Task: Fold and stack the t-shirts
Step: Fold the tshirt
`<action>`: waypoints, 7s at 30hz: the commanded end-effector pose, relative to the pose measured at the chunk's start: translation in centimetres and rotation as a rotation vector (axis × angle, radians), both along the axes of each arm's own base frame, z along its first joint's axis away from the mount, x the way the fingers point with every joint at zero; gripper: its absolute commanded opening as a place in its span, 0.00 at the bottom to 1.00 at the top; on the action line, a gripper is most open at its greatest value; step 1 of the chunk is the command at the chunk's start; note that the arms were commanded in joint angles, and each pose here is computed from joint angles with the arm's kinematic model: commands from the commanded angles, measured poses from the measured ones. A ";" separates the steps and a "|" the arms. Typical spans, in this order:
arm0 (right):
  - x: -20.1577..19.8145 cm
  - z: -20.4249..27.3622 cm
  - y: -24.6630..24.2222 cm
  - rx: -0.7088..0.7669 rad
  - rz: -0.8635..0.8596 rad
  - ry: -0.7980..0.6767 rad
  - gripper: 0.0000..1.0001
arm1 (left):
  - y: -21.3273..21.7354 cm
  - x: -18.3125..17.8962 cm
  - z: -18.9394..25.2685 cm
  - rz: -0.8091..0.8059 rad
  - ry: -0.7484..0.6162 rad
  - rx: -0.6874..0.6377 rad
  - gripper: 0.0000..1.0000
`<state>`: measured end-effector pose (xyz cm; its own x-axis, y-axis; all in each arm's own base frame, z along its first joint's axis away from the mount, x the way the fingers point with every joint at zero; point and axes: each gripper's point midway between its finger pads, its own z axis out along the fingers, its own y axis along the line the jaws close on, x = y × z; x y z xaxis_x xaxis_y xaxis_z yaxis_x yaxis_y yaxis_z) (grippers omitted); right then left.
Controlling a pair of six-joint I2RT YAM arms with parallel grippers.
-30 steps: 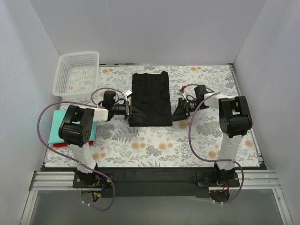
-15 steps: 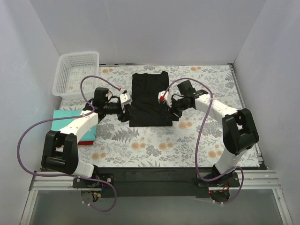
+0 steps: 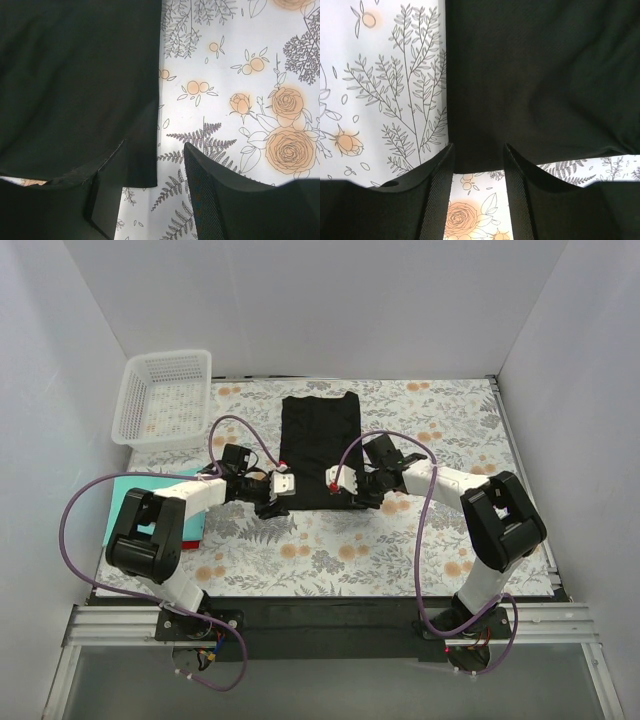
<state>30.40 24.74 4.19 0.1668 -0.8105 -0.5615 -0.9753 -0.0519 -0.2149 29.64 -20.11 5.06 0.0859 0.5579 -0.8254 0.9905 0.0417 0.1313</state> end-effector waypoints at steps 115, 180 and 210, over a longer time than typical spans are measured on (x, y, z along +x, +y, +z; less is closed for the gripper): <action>-0.8 11.7 0.6 0.010 0.158 0.068 0.01 | 1.5 -0.5 9.9 0.129 0.335 -0.058 0.00; -2.6 1.1 7.6 0.253 -0.375 1.191 0.06 | -8.1 -6.0 -1.5 -0.009 0.455 0.063 0.47; -4.4 -5.2 8.3 0.102 -0.264 1.068 0.05 | -8.5 -3.6 4.3 0.010 0.002 -0.018 0.00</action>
